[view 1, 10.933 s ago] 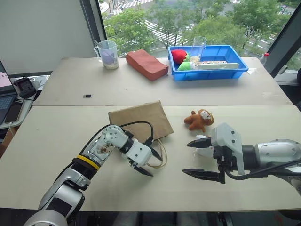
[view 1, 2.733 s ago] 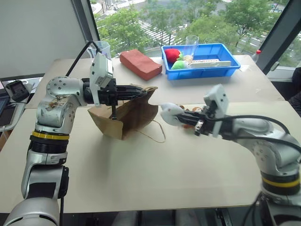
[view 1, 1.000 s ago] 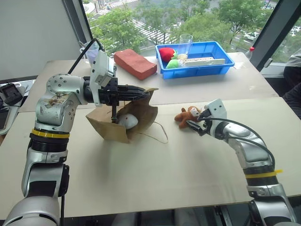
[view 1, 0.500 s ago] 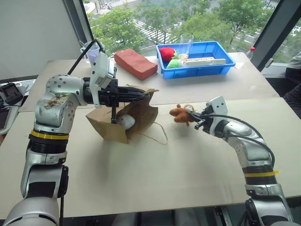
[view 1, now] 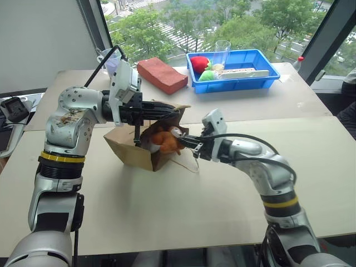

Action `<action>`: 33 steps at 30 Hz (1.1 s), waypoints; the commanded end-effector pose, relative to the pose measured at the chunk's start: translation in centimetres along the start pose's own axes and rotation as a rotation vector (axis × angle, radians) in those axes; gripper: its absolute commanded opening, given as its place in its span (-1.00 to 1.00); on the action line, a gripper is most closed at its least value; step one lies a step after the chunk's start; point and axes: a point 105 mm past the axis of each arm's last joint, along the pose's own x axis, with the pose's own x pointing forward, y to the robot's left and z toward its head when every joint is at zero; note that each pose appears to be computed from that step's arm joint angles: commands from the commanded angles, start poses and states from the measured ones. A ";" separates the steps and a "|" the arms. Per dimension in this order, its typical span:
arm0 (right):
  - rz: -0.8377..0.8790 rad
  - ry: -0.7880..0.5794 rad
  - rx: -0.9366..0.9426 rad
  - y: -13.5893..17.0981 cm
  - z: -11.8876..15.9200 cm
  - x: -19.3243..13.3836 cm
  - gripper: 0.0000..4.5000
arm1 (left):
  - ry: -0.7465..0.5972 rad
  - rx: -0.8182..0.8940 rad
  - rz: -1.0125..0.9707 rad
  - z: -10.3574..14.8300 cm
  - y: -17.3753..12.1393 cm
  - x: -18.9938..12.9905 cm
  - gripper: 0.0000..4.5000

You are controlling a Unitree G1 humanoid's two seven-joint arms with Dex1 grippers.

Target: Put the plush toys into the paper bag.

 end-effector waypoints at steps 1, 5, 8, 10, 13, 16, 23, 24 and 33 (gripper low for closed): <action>-0.004 -0.079 -0.042 0.0 2.0 1.3 -0.98 | -0.020 0.048 -0.026 1.4 -0.1 0.3 -1.00; -0.024 -0.093 -0.030 -0.2 1.7 2.8 -0.98 | -0.022 0.041 -0.045 1.5 -0.3 0.4 -1.00; -0.072 -0.089 0.019 -1.0 0.7 3.8 -0.98 | -0.026 0.036 -0.059 1.5 -0.6 0.6 -1.00; -0.108 -0.108 0.103 -1.7 0.2 4.2 -0.98 | -0.030 0.032 -0.065 1.6 -0.7 0.7 -1.00; -0.112 -0.129 0.197 -2.1 -0.1 4.4 -0.54 | -0.029 0.029 -0.066 1.6 -0.7 0.6 -1.00; -0.089 -0.121 0.187 -1.8 -0.2 4.1 -0.07 | -0.025 0.027 -0.064 1.5 -0.7 0.5 -1.00; -0.034 -0.104 0.051 -1.0 0.9 0.6 0.99 | -0.020 0.028 -0.050 1.5 -0.6 0.4 -1.00; -0.023 -0.102 0.027 -0.8 1.2 -0.5 0.99 | -0.018 0.028 -0.047 1.4 -0.5 0.3 -1.00; 0.155 0.106 -0.161 2.0 -1.1 -6.6 0.99 | -0.015 0.032 -0.028 1.2 -0.1 0.1 -1.00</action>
